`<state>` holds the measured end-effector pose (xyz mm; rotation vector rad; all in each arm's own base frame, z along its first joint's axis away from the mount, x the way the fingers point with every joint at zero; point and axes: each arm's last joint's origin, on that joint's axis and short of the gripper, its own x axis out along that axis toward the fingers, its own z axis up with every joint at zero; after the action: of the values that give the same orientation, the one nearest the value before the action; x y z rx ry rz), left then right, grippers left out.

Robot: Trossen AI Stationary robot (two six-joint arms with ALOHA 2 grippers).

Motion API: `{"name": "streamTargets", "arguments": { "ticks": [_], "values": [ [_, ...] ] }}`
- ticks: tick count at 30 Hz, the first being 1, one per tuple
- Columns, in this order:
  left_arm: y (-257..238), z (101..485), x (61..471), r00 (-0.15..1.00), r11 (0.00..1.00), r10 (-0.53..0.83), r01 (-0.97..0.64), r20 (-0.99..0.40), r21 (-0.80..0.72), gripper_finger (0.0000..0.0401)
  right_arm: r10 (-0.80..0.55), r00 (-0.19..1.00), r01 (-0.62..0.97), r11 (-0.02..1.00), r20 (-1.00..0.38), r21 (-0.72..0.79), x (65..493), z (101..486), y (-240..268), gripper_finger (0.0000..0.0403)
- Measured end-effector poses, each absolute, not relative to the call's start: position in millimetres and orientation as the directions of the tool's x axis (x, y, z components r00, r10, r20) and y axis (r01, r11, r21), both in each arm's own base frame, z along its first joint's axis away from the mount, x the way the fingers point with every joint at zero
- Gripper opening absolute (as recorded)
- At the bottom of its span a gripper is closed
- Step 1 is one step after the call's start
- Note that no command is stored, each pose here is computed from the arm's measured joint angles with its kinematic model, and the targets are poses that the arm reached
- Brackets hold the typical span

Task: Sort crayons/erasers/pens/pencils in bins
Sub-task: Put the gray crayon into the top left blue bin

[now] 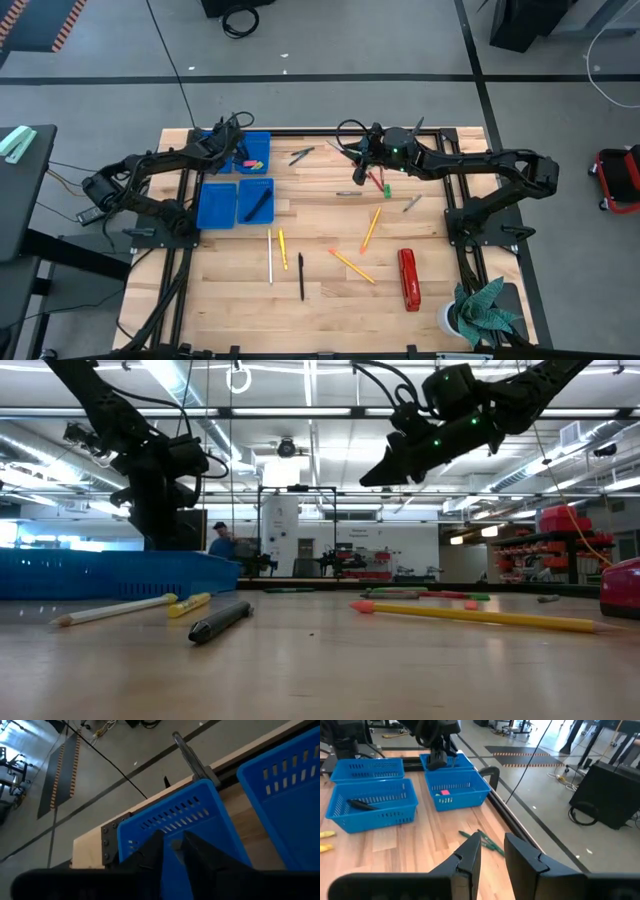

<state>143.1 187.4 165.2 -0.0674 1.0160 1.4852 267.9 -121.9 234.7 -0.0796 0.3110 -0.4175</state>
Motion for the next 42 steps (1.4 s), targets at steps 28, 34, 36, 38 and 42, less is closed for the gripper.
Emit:
{"name": "streamTargets", "arguments": {
  "ticks": [28,34,36,38,42],
  "values": [
    [177.4,203.9,176.9,-0.051,0.409,0.700,-0.788,-0.712,0.459,0.0180,-0.517,0.745,0.408,0.853,-0.422,-0.324,260.8,220.6,-123.3,0.0092],
    [179.0,204.5,176.1,-0.058,0.396,0.707,-0.793,-0.704,0.462,0.0169,-0.496,0.759,0.390,0.865,-0.423,-0.314,261.2,220.6,-122.7,0.0092],
    [178.8,204.4,176.2,-0.057,0.398,0.707,-0.793,-0.705,0.462,0.0167,-0.488,0.764,0.384,0.869,-0.422,-0.310,261.4,220.7,-122.5,0.0092],
    [178.8,204.4,176.2,-0.057,0.397,0.707,-0.793,-0.705,0.462,0.0167,-0.482,0.769,0.380,0.873,-0.419,-0.308,261.7,221.1,-122.4,0.0092],
    [176.1,204.5,179.0,-0.046,0.410,0.708,-0.786,-0.705,0.463,0.0167,-0.481,0.767,0.384,0.875,-0.426,-0.295,261.4,220.4,-122.2,0.0092]
  ]
}}
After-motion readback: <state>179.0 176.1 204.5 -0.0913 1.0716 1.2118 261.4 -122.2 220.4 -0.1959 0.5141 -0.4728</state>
